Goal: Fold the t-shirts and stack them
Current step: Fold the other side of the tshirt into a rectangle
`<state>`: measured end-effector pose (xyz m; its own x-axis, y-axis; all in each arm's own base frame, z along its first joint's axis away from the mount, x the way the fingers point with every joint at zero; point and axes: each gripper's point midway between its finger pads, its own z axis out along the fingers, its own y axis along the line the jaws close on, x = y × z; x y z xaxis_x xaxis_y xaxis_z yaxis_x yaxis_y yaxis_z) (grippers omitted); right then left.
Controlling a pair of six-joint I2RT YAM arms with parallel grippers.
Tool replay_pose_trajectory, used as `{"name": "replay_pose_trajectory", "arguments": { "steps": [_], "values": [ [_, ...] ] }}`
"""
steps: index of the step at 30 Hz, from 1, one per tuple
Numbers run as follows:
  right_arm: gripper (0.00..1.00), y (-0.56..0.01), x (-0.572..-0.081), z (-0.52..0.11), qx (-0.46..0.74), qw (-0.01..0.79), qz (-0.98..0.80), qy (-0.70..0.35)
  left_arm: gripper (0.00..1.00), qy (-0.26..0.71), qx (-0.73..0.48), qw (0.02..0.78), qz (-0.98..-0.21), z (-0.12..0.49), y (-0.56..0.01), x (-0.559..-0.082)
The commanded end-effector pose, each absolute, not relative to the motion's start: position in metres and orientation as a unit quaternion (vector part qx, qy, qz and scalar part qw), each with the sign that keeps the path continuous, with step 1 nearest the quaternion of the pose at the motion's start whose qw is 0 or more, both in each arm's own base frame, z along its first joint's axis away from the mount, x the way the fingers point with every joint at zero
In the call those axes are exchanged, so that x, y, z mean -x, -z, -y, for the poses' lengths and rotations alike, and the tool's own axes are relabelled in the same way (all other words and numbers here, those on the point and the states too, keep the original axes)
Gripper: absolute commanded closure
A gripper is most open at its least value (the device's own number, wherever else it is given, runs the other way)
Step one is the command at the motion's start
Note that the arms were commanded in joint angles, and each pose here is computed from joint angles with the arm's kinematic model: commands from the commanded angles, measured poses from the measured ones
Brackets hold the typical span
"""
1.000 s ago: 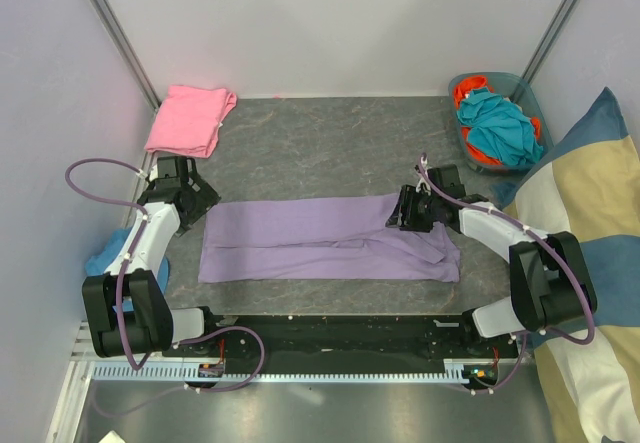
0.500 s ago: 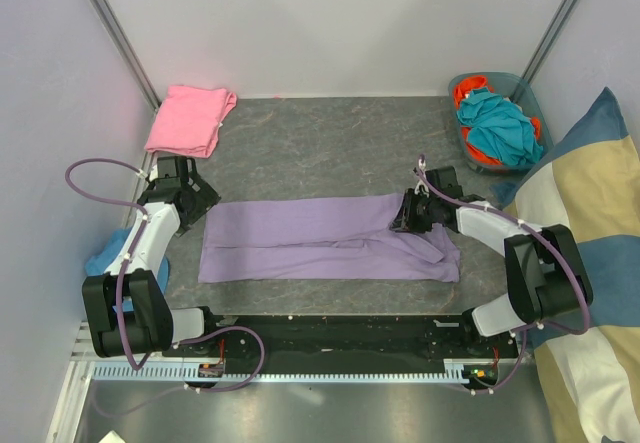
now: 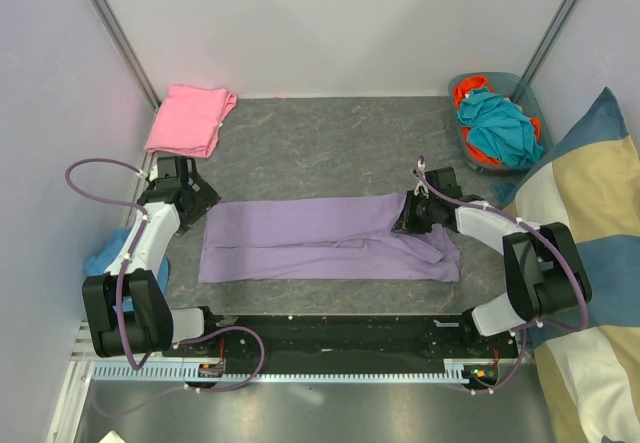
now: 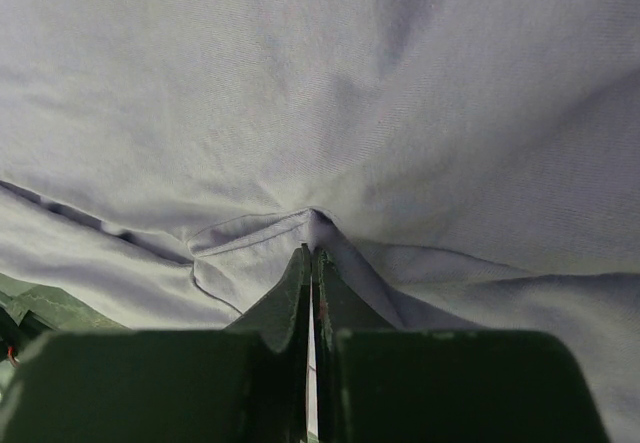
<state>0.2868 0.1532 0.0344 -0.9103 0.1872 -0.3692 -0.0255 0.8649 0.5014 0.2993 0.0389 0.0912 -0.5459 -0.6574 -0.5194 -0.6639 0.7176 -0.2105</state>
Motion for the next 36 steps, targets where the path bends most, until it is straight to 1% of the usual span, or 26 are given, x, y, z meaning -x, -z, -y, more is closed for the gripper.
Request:
{"name": "replay_pose_trajectory", "arguments": {
  "steps": [1,14,36],
  "values": [
    [1.0,-0.042,-0.293,-0.157,-0.03,0.228,-0.937,-0.262,0.0,0.002,0.376,0.302,-0.876,-0.039,-0.094,-0.302],
    [1.0,-0.079,-0.282,-0.158,-0.017,0.243,-0.93,-0.276,0.0,0.006,0.376,0.302,-0.876,-0.037,-0.094,-0.303],
    [1.0,-0.084,-0.234,-0.166,0.003,0.196,-0.933,-0.301,0.0,0.011,0.379,0.299,-0.876,-0.035,-0.092,-0.303]
  ]
}}
